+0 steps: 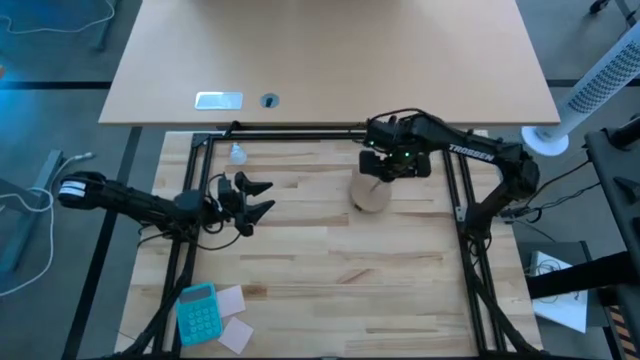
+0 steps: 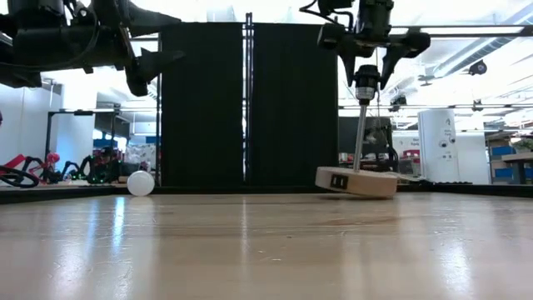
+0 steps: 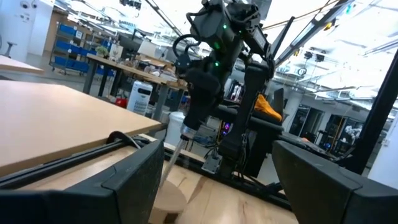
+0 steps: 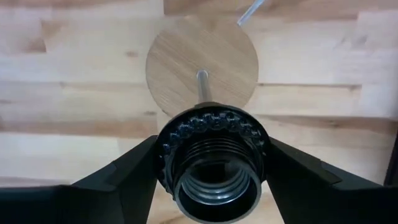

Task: Screw lightbulb
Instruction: Move the lamp from top right to the center of the table, then insert the lightbulb into the lamp

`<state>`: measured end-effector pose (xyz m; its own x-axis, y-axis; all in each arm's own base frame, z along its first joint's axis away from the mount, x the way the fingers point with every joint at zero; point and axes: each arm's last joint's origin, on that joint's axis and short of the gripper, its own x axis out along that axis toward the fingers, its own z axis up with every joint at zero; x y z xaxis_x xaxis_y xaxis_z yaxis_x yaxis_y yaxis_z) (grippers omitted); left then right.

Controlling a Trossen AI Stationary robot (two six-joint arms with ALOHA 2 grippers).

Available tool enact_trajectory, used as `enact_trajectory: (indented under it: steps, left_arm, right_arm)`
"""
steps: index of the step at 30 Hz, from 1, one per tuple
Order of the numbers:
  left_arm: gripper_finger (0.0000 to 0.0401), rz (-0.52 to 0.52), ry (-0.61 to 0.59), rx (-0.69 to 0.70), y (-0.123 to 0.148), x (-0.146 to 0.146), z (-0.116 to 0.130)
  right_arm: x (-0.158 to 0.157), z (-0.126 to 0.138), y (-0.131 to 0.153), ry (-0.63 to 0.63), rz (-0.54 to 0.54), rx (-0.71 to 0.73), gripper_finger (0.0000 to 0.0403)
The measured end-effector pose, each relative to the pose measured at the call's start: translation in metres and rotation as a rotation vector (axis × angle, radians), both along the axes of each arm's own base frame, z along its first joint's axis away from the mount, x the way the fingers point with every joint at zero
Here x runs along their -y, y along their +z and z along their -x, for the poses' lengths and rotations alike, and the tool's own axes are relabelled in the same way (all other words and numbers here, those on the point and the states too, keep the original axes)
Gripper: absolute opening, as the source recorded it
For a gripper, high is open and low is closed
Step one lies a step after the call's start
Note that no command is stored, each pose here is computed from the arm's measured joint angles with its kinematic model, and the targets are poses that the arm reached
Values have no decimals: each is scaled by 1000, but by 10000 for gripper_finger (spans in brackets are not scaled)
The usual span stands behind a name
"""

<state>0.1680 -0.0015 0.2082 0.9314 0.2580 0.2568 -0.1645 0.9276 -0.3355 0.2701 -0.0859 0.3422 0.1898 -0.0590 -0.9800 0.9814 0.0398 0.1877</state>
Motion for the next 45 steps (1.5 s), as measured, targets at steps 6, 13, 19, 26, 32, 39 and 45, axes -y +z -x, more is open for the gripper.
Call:
enact_trajectory:
  steps: [6, 13, 19, 26, 32, 39, 45]
  left_arm:
    - [291, 0, 0, -10, -1, 0, -1]
    - [291, 1, 5, -6, -1, 0, -1]
    - [291, -9, -26, -54, 0, 1, -8]
    - [291, -95, -121, -235, 29, 6, -40]
    - [291, -156, -109, -448, 51, 2, -44]
    - [291, -28, -43, -576, 82, -17, -38]
    - [291, 201, 185, -561, 116, -53, -40]
  right_arm:
    - [-25, -14, 3, 55, -47, 27, 250]
    - [-39, -24, 19, 119, -56, 56, 259]
    - [-32, -33, 4, 174, -59, -34, 260]
    - [-29, -41, -5, 244, -56, -54, 269]
    - [-29, -36, 1, 287, -43, -40, 318]
    - [-30, -24, 29, 283, 4, 49, 361]
    - [-29, -2, 77, 228, 165, 188, 364]
